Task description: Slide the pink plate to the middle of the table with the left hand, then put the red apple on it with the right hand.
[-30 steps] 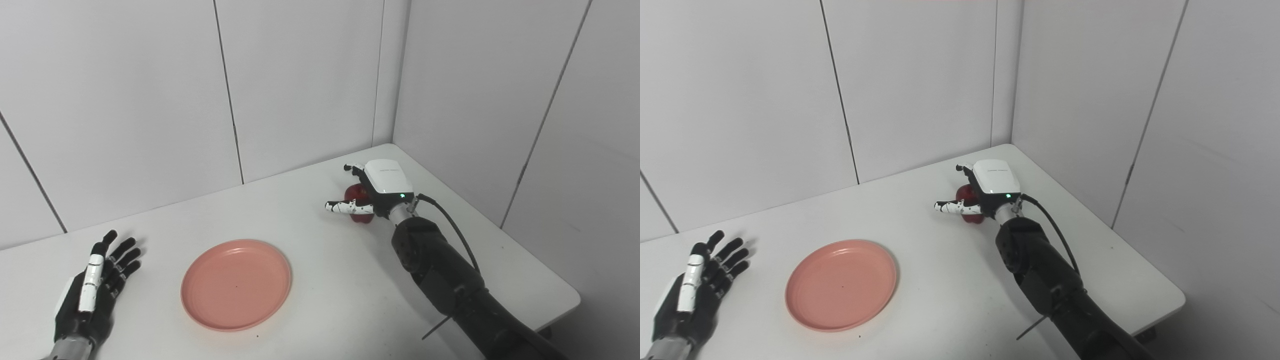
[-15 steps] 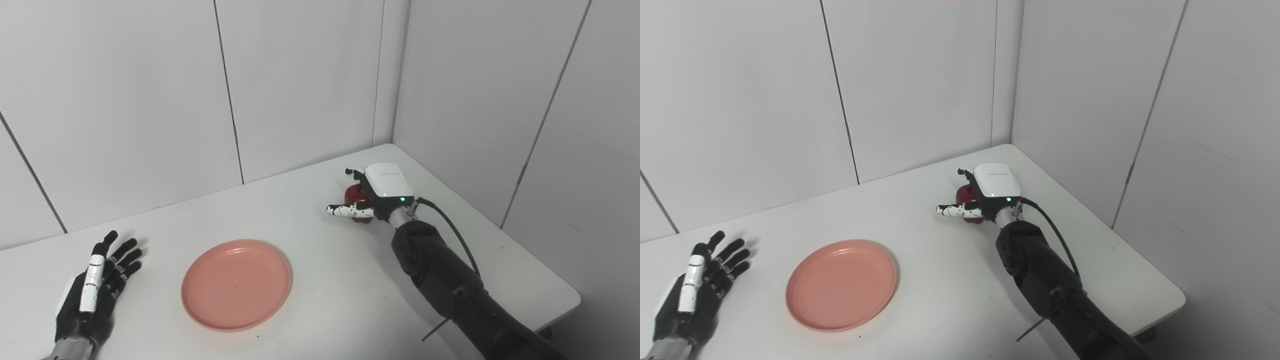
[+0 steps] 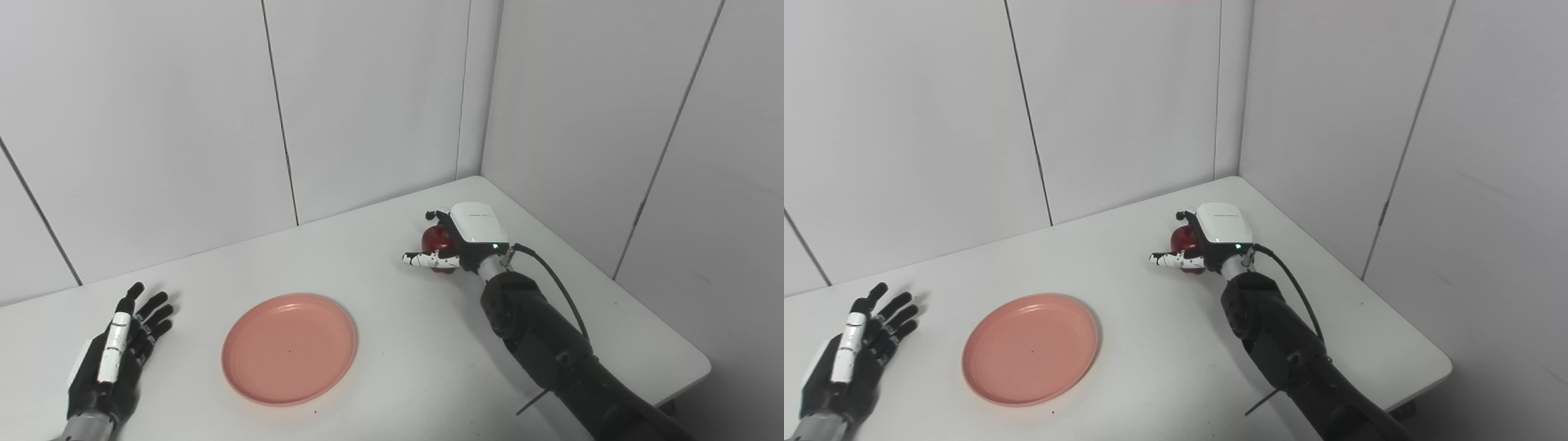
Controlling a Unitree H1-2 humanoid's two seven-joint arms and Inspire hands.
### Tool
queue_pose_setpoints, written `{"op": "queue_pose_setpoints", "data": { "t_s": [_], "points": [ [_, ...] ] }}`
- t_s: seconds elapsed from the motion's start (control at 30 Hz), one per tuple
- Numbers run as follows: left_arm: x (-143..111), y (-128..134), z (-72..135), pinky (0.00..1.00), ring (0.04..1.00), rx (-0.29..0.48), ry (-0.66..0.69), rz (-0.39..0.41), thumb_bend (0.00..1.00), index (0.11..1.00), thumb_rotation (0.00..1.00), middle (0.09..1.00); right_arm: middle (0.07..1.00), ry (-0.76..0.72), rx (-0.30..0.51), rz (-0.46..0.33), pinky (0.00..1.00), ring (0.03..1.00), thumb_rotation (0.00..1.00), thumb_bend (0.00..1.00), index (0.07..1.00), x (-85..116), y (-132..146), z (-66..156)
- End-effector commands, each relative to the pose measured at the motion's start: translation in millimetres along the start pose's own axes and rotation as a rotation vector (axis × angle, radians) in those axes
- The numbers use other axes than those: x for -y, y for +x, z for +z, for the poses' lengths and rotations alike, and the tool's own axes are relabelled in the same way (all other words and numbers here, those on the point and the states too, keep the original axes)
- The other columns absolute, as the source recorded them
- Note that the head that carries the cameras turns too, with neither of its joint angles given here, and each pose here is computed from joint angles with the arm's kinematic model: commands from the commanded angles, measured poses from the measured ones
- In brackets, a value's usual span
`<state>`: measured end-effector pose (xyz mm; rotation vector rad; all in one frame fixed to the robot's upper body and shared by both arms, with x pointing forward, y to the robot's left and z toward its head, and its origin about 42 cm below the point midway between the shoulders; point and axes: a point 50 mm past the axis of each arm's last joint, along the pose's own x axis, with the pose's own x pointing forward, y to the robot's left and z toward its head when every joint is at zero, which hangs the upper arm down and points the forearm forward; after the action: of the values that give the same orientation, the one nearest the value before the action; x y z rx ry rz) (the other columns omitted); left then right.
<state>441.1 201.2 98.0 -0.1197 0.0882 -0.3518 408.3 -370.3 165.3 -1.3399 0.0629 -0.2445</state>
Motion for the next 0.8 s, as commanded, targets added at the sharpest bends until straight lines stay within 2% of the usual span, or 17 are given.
{"op": "queue_pose_setpoints", "data": {
  "t_s": [0.0, 0.33, 0.6, 0.77],
  "points": [
    [1, -14, -30, 0.88, 0.870, -0.129, -0.038, 0.020, 0.70, 0.932, 0.82, 0.869, 0.625, 0.007, -0.007, -0.074, 0.44, 0.515, 0.76, 0.84, 0.733, 19, 10, 3],
    [1, -15, -27, 0.88, 0.875, -0.130, -0.037, 0.019, 0.69, 0.942, 0.82, 0.879, 0.658, -0.005, -0.025, -0.054, 0.47, 0.549, 0.77, 0.85, 0.739, 13, 8, -1],
    [2, -15, -29, 0.89, 0.876, -0.136, -0.032, 0.019, 0.70, 0.943, 0.83, 0.883, 0.697, -0.011, -0.041, -0.023, 0.55, 0.625, 0.78, 0.85, 0.739, 7, 5, -4],
    [2, -16, -29, 0.89, 0.874, -0.132, -0.033, 0.015, 0.69, 0.945, 0.84, 0.881, 0.675, -0.013, -0.039, -0.020, 0.53, 0.602, 0.78, 0.84, 0.718, 5, 4, -3]
  ]
}}
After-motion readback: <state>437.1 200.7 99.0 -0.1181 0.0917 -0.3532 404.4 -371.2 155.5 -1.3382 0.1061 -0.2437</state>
